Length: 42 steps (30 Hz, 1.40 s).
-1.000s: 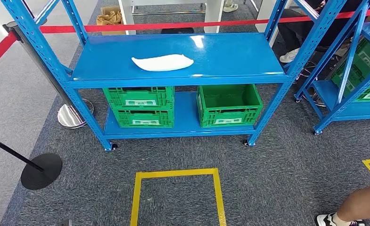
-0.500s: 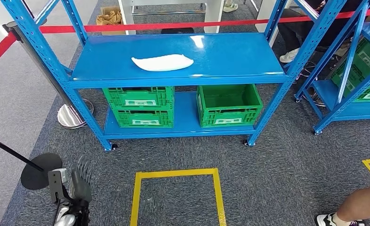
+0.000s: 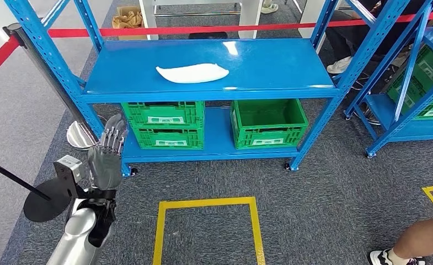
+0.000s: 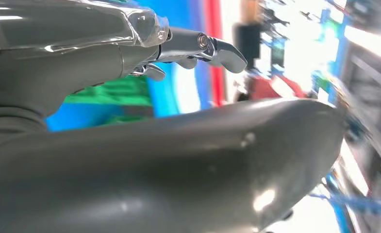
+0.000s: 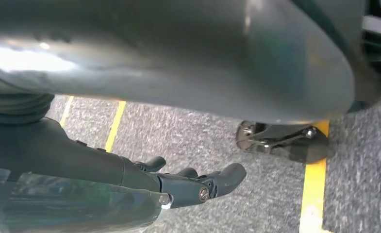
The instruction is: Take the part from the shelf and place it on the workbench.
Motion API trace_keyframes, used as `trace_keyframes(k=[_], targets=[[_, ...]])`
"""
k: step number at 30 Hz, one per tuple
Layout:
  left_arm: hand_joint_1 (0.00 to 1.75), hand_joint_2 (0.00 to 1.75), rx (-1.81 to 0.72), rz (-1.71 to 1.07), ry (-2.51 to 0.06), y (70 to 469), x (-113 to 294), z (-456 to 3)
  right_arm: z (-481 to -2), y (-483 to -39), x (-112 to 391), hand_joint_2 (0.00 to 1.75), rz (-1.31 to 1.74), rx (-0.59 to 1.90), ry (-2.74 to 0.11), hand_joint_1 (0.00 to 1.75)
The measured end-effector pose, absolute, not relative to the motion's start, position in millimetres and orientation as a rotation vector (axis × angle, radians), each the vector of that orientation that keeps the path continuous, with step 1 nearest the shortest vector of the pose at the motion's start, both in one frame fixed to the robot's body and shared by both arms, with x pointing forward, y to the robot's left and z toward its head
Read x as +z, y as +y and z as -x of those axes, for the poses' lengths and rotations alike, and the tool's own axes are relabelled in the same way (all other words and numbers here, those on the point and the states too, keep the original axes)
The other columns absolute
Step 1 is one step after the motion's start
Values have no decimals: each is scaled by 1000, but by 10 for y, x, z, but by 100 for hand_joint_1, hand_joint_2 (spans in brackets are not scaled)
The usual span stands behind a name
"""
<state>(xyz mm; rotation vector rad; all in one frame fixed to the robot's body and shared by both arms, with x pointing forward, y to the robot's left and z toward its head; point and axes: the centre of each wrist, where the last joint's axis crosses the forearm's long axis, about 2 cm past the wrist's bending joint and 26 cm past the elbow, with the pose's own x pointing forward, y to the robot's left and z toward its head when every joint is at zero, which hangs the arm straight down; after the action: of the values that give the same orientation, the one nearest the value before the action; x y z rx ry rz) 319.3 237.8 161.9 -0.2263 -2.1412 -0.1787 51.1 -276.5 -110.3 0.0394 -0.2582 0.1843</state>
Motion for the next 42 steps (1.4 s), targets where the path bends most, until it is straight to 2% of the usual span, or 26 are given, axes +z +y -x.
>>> trace_keyframes(k=[9,14,42], targets=[[0,0,-401,423,-2362,1878,2264,-3162,-526,-2668,-1098,0,-55,195,-252,0],[0,0,-480,500,-2429,1711,2444,-3105,-538,-2635,-1095,0,-58,190,-247,0],[0,0,-525,536,-2465,1664,2466,-2797,-528,-2649,-1098,0,-73,174,-255,0]])
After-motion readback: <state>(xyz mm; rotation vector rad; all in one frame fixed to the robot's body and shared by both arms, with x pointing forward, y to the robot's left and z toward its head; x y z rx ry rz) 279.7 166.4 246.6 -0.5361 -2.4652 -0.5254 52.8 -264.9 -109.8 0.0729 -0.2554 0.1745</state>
